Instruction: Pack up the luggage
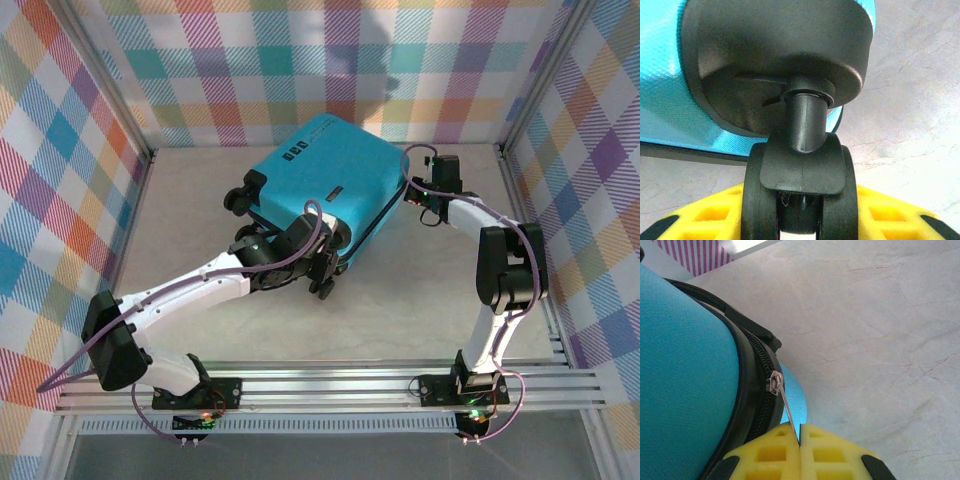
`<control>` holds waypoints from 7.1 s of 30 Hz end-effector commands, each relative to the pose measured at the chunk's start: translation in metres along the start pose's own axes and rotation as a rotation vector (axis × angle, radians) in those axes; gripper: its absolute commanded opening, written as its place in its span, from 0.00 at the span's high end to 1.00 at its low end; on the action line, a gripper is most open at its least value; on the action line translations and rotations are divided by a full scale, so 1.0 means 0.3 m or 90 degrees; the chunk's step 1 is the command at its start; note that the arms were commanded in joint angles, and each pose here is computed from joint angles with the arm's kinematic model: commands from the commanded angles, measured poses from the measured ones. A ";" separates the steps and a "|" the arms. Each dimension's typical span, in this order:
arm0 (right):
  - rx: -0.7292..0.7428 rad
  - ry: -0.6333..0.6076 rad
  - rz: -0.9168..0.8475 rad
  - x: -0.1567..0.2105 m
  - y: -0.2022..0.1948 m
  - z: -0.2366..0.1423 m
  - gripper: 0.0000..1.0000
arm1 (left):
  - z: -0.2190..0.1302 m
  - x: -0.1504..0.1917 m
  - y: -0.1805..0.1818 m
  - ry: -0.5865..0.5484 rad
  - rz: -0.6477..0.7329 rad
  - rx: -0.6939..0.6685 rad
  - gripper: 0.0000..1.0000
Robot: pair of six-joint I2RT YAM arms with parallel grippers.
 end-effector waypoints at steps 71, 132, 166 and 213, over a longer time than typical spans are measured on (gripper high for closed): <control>-0.431 0.015 0.002 -0.205 0.304 -0.102 0.10 | 0.007 -0.363 0.353 -0.149 -0.361 0.016 0.00; -0.202 -0.202 -0.374 0.734 0.977 -0.502 0.34 | -0.131 -0.468 0.258 -0.159 -0.183 -0.040 0.01; -0.214 -0.207 -0.404 0.810 0.896 -0.522 0.73 | 0.279 -0.445 -0.433 0.064 -0.015 0.307 0.02; -0.175 -0.238 -0.357 0.668 0.888 -0.466 1.00 | 0.404 -0.390 -0.431 0.086 -0.073 0.276 0.07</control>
Point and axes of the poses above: each hand's point on the last joint's axis, 136 mm out from that joint toward the fingers, its own z axis out along the fingers, its own y axis along the line the jaws close on, x = y × z, the point moved 1 cm from there along -z, back along the fingers, and after that the axes turned 13 degrees about -z, right-handed, at the moved point
